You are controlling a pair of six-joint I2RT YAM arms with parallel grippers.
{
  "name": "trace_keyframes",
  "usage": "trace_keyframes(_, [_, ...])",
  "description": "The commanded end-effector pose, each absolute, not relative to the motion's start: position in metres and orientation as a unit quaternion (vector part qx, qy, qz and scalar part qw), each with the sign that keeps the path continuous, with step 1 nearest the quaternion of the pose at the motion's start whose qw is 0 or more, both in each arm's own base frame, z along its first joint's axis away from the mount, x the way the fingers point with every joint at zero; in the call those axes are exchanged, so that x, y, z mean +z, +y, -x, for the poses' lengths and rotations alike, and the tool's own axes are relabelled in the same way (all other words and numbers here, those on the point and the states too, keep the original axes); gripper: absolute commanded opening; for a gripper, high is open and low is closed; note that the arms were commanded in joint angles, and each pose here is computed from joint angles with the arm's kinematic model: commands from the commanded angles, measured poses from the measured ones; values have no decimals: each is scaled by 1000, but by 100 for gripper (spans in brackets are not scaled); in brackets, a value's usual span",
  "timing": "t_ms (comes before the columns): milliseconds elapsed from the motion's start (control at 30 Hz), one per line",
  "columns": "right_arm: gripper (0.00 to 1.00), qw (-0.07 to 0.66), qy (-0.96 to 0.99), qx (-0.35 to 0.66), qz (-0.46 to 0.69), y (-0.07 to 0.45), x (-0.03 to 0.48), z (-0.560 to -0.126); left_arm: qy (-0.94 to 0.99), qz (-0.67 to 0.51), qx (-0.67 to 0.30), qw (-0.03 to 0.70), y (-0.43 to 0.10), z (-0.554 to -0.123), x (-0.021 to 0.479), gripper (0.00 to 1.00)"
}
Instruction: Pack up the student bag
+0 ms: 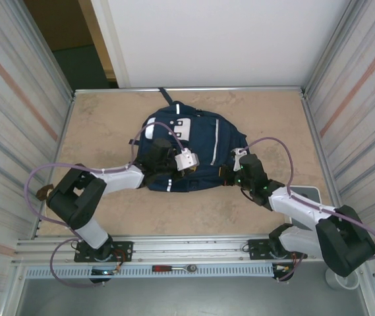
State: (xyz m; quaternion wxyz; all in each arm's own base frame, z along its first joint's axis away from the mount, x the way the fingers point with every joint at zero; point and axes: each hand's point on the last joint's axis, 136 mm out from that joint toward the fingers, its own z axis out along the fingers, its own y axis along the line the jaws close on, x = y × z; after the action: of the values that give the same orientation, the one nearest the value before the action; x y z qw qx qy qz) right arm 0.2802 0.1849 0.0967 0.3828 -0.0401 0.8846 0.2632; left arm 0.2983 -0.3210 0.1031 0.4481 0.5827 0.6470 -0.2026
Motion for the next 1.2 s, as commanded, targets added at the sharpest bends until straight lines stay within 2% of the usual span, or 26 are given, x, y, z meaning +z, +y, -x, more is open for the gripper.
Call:
trace_keyframes(0, [0,397,871,284,51,189,114,-283,645,-591,-204,440,-319,-288,116,32])
trace_keyframes(67, [0,400,864,301,58,195,123,-281,630,-607,-194,443,-327,-282,124,41])
trace_keyframes(233, [0,405,853,320,78,211,138,-274,604,-636,-161,452,-342,-273,135,50])
trace_keyframes(500, [0,404,842,341,105,234,145,-261,593,-647,-135,460,-351,-276,131,53])
trace_keyframes(600, [0,405,839,343,120,240,146,-256,595,-649,-136,454,-351,-276,125,44])
trace_keyframes(767, [0,405,848,318,124,230,137,-255,597,-651,-127,452,-345,-279,120,15])
trace_keyframes(833, [0,402,857,298,124,221,130,-256,597,-652,-129,450,-338,-278,118,7])
trace_keyframes(933, [0,395,873,265,110,200,118,-262,596,-645,-140,457,-325,-277,120,2])
trace_keyframes(1033, [0,382,888,244,73,175,108,-271,594,-638,-156,464,-313,-276,124,1])
trace_keyframes(1167, [0,380,891,246,44,166,109,-280,597,-635,-173,459,-303,-274,124,1])
